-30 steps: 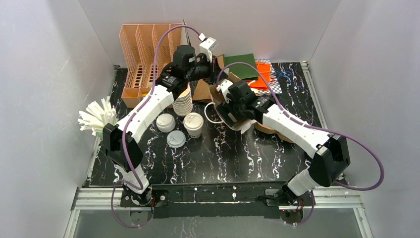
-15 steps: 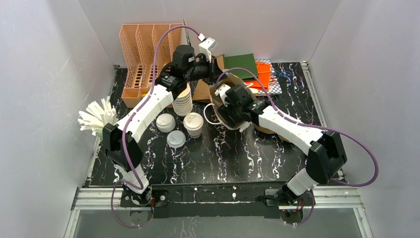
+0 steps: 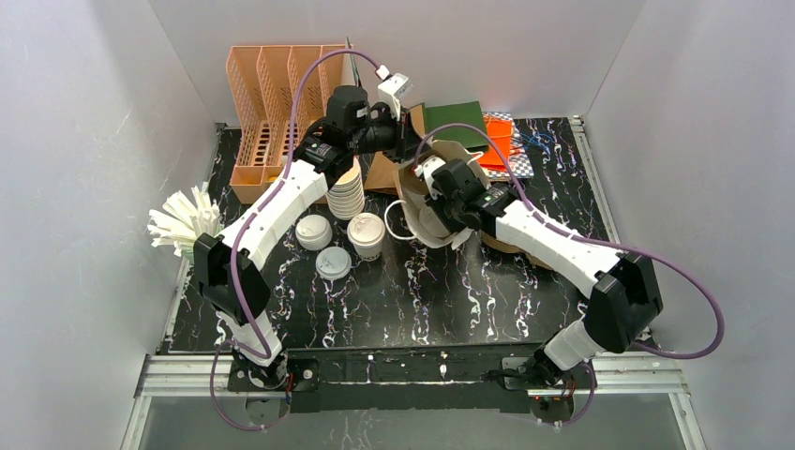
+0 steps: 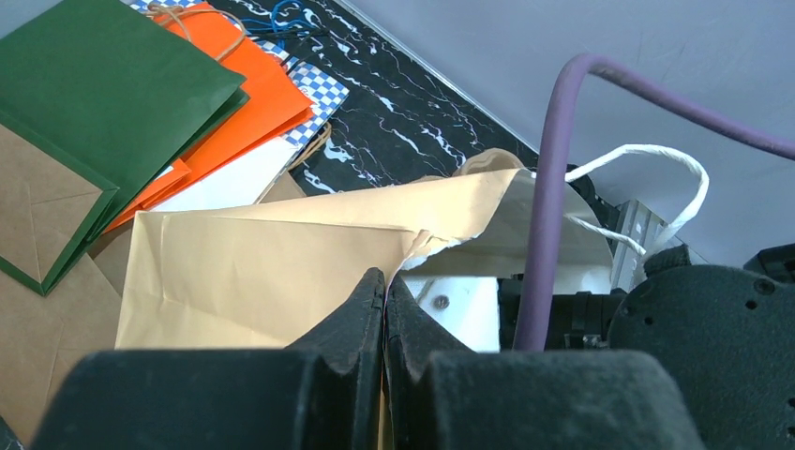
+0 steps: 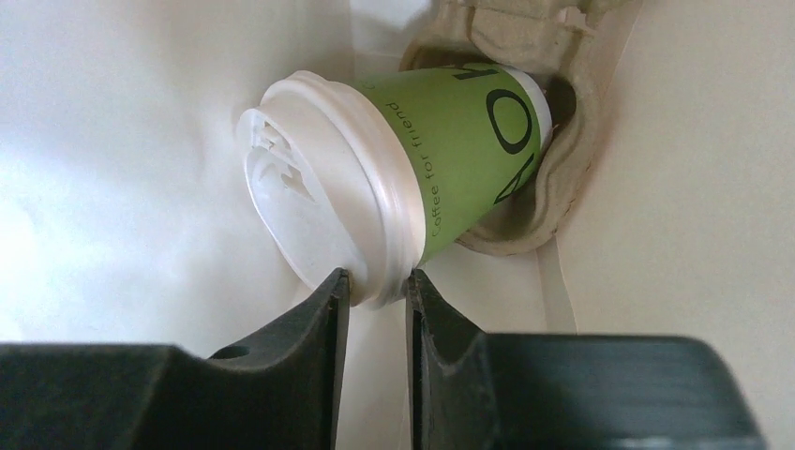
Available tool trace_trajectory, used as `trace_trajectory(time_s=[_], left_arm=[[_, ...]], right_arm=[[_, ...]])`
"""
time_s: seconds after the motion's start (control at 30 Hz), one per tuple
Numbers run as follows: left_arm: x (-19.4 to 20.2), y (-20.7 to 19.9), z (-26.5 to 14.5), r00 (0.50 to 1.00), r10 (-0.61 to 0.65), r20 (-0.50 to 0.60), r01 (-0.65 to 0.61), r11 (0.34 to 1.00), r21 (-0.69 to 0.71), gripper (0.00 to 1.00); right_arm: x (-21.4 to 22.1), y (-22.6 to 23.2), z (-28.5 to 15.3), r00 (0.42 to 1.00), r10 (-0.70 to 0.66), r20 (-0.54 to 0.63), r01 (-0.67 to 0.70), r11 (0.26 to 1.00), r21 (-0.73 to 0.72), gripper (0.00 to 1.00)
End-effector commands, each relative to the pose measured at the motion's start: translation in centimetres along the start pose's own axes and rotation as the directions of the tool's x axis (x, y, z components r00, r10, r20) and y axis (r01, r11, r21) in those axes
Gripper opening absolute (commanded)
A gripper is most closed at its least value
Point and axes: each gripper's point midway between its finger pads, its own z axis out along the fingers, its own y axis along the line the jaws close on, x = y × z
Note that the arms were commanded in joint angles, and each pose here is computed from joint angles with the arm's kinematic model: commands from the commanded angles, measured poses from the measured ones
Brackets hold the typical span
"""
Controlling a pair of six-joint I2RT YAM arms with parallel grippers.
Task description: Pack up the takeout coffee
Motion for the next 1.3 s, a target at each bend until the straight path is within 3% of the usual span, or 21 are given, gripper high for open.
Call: trace_trajectory(time_s=[0.0,0.4,0.7,0.87,1.27], left_arm=[[-0.3,-1.2,-1.6,1.0,0.019,-0.006,-0.019,0.999,0.03,0.0],[0.7,0.1,-2.1,0.999,0.007,-0.05,-0.008,1.0,-0.018,0.0],[1.0,0.1,-2.5,0.999,0.016,-0.052,-0.017,1.0,-0.006,0.0],[1.2,-0.4,-2.8,0.999,0.022,-0.047,-0.021,1.0,0.015,0.0],[3.3,-0.4,-3.5,0.995,0.034,-0.091,-0.033,0.999,0.012,0.0]], right_arm=[[-0.2,-0.7,-2.0,0.998,0.05,0.025,-0.05,0.999,0.004,0.29],[0.3,-1.9,-3.5,0.993,0.109,0.043,-0.109,0.994,-0.002,0.21],[0.1,-1.3,-5.2,0.973,0.224,0.063,-0.216,0.971,-0.106,0.02],[0.4,-2.1,-4.6,0.949,0.314,0.012,-0.31,0.944,-0.113,0.01],[-2.2,-2.6,-5.8,0.876,0.481,0.024,-0.461,0.852,-0.249,0.01]])
